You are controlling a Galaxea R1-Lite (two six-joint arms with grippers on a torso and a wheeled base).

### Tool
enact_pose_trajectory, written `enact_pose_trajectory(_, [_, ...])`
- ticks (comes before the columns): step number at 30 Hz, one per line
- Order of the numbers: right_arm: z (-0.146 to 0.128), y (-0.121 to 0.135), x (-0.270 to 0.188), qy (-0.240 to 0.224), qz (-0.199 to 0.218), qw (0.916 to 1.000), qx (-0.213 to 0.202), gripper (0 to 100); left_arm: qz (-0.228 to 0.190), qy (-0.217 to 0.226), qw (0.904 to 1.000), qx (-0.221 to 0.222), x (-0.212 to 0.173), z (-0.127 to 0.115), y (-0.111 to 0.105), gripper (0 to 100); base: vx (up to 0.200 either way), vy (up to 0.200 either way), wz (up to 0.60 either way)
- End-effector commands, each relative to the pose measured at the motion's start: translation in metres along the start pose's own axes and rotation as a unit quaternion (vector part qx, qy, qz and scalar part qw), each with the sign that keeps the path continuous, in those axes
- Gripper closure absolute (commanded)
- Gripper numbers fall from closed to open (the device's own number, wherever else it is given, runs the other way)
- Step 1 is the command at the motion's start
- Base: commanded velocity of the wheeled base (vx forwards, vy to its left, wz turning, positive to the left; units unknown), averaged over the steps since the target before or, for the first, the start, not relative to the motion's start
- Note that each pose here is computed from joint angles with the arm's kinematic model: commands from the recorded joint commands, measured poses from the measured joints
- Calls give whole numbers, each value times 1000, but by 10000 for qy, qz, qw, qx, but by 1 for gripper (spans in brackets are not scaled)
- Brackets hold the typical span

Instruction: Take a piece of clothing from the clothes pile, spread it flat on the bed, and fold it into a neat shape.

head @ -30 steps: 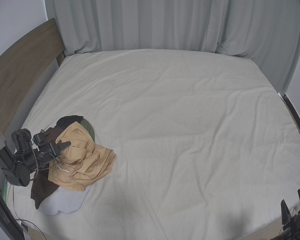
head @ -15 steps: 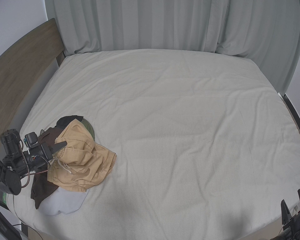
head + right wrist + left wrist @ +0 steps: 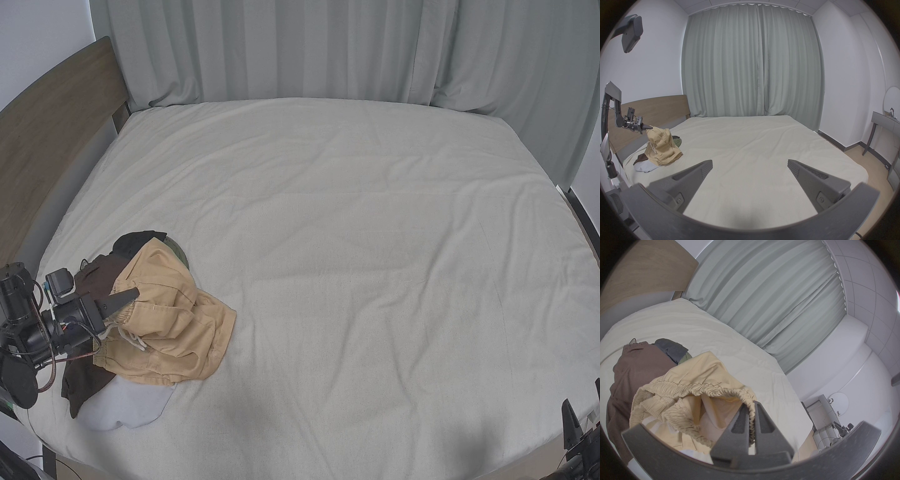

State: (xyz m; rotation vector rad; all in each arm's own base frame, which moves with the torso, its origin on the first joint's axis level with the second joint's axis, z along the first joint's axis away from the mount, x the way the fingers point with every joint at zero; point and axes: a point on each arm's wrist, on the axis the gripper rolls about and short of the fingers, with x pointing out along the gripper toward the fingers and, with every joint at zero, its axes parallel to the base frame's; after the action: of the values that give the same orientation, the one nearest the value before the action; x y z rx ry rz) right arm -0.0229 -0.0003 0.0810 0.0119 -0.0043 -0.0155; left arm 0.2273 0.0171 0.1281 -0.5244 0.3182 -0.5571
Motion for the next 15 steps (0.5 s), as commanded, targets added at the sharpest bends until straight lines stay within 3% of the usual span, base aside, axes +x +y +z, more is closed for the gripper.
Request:
enact_pose_trajectory(1, [-5,0,1,60,0,10000,1,0,-8,-1,10000,8,-2,-2,-3,100,0,0,0])
enact_pose_trajectory(8, [-5,0,1,60,0,10000,1,0,9,-85,9993,-369,-3,0,-8,100,0,0,0])
enact_pose_trajectory(15, [-5,0,1,60,-7,10000,1,0,-75,-781,9902,-1158,-16,15,-43,100,0,0,0])
